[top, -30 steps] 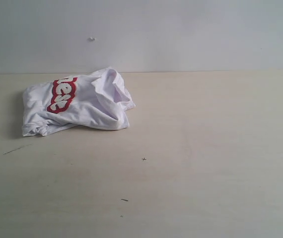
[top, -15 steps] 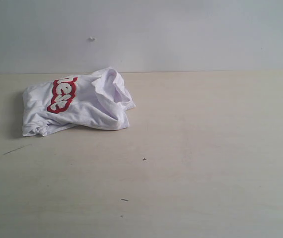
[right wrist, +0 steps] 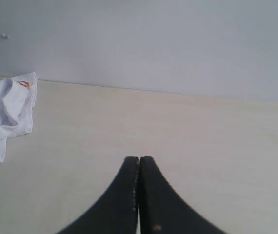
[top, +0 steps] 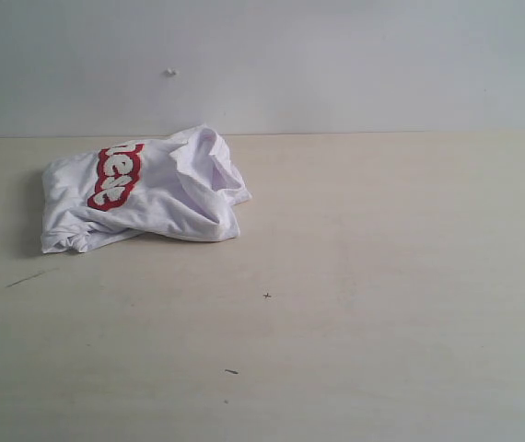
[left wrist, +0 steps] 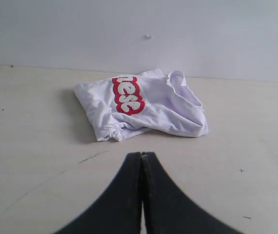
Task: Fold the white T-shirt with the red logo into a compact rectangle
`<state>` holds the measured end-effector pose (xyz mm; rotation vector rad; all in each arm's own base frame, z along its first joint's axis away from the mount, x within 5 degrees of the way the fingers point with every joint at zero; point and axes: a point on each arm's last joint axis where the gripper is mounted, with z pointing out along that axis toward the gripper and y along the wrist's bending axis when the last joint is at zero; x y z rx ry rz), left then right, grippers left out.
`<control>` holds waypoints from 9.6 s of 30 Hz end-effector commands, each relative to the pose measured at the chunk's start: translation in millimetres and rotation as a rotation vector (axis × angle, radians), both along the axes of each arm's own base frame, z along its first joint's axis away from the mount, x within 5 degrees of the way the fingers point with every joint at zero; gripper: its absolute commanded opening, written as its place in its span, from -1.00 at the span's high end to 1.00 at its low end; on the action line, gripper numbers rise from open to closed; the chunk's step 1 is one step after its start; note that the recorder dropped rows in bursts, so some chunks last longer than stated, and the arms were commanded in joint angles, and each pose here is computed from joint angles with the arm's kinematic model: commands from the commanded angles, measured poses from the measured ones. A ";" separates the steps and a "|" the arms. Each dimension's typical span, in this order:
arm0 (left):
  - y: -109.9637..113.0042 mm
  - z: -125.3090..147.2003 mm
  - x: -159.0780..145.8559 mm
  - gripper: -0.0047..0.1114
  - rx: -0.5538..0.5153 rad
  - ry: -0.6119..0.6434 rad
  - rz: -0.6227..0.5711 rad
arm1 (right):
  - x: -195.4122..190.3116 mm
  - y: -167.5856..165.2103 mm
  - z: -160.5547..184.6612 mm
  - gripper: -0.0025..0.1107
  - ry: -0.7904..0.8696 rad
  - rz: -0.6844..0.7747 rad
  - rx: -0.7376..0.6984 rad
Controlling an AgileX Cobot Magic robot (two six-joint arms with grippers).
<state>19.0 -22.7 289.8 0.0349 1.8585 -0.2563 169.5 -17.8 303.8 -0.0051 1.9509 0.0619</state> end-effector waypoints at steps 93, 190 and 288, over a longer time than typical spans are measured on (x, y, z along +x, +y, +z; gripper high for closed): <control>27.3 -109.2 33.9 0.88 0.199 -0.018 0.226 | -17.6 26.3 -2.6 0.96 -0.151 0.197 -0.011; 25.9 -108.7 34.1 0.88 0.164 -0.023 0.220 | -76.8 0.0 -45.8 0.96 -0.289 -0.204 -0.167; 25.9 -108.7 34.1 0.88 0.167 -0.023 0.220 | -118.1 3.3 -122.5 0.96 -0.099 -0.237 -0.163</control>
